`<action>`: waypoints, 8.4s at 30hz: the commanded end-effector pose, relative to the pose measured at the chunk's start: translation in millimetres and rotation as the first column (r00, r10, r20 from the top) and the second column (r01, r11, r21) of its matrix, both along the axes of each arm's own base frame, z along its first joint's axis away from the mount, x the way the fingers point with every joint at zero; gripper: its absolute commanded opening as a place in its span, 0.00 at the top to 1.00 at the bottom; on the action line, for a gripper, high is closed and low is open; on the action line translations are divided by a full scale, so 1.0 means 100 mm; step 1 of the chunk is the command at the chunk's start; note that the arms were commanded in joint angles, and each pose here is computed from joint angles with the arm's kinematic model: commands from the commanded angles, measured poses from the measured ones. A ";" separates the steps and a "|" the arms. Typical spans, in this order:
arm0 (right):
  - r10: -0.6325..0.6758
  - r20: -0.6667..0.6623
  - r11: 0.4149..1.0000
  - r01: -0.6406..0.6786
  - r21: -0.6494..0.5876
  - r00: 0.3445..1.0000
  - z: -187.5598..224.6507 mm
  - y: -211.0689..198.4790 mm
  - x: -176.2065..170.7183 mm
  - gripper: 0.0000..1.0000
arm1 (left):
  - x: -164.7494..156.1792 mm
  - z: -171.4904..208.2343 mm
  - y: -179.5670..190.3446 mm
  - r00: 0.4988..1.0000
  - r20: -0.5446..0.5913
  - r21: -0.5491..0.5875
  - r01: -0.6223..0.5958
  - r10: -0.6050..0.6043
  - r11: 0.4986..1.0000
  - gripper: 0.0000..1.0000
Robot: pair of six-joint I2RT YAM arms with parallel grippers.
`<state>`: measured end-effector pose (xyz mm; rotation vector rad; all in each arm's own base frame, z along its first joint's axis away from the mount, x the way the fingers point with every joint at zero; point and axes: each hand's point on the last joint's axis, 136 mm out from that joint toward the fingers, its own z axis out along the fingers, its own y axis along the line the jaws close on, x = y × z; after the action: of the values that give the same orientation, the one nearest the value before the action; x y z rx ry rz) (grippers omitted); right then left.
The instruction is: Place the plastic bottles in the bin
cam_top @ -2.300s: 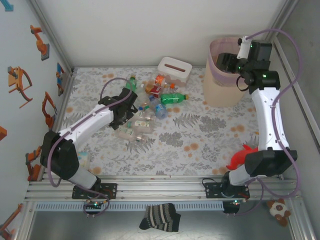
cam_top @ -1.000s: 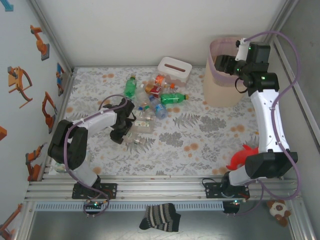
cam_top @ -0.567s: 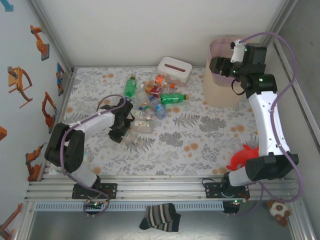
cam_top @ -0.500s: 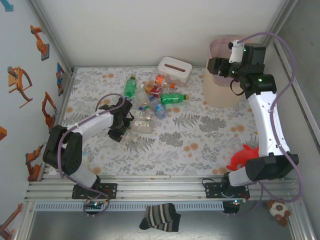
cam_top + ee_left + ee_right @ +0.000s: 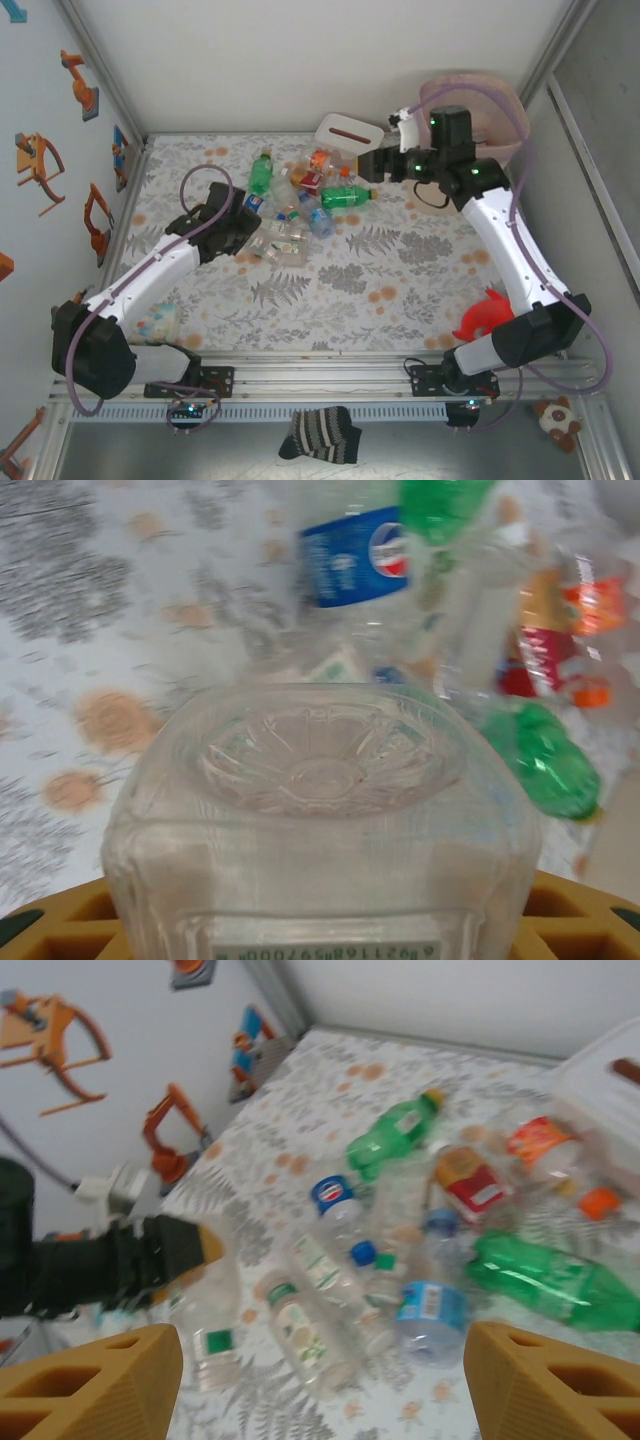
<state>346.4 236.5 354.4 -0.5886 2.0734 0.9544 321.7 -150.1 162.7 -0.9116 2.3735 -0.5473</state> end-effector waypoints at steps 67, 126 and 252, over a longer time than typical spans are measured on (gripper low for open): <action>0.013 0.139 1.000 -0.015 0.009 0.990 -0.63 1.17 0.12 0.38 | 0.16 1.21 -0.63 0.829 0.461 -0.090 0.398 -0.316 0.913 0.27; -0.882 -0.411 -0.322 0.932 0.165 -0.231 -0.68 -3.05 2.58 0.44 | 0.10 1.02 -0.58 0.859 0.425 -0.129 0.369 -0.285 0.920 0.26; 0.721 -0.013 0.556 -0.590 -0.585 0.693 -2.99 2.18 -0.56 0.29 | -0.01 0.51 0.52 0.946 0.203 0.042 0.251 -0.254 0.967 0.24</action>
<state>283.5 445.3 61.9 -1.8579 1.8796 0.6159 322.4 -98.1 204.6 -0.5162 2.3261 -0.6709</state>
